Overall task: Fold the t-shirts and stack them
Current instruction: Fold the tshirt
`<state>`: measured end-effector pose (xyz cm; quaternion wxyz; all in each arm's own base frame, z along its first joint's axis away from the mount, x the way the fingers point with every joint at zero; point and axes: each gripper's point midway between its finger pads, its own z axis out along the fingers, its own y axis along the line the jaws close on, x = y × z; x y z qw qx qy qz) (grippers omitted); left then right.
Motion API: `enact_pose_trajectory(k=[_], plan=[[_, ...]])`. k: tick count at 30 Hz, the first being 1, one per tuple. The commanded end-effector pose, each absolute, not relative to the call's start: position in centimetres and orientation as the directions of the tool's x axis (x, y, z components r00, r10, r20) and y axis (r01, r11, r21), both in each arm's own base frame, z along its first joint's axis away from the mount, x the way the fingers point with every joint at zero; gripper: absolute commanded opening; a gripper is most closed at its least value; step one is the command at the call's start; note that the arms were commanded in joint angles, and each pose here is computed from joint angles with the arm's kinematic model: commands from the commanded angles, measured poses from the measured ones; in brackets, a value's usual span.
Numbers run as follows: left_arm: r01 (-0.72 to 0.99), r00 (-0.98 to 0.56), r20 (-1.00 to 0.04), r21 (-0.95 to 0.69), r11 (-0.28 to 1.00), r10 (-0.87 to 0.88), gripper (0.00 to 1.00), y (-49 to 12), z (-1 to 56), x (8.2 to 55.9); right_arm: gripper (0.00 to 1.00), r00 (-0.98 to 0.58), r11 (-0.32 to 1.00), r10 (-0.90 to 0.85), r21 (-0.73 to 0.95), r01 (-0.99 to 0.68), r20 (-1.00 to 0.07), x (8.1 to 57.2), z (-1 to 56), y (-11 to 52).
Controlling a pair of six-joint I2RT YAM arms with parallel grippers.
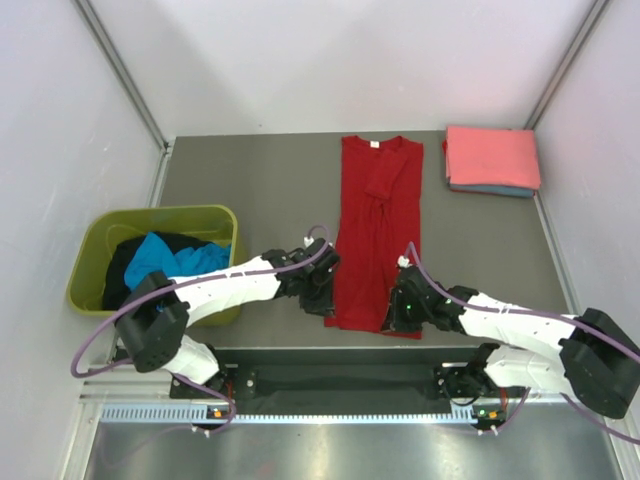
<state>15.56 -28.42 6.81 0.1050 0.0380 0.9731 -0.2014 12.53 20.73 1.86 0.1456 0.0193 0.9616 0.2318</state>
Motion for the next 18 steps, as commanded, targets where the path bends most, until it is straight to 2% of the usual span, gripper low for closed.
enact_pose_trajectory(k=[1,6,7,12,18], plan=[[0.122,-0.975,-0.217,-0.385,0.915,0.039,0.23,-28.4,6.4,15.6,0.11,-0.95,0.882,0.11,0.469,-0.042,-0.292,13.3,1.9,21.4],[0.134,-0.969,-0.243,-0.358,0.924,0.046,0.25,-27.6,6.7,17.0,0.11,-0.949,0.89,0.102,0.453,-0.047,-0.297,13.1,2.8,20.9],[0.126,-0.969,-0.244,-0.356,0.926,0.038,0.3,-27.1,6.6,17.5,0.12,-0.943,0.882,0.11,0.469,-0.053,-0.315,13.4,4.0,21.1],[0.125,-0.972,-0.232,-0.395,0.91,0.033,0.37,-26.6,6.1,18.6,0.21,-0.917,0.884,0.133,0.464,-0.062,-0.376,14.0,6.8,20.0],[0.123,-0.985,-0.164,-0.441,0.889,0.055,0.4,-27.3,3.9,17.9,0.25,-0.922,0.91,0.195,0.413,0.044,-0.333,14.8,5.3,15.5]])
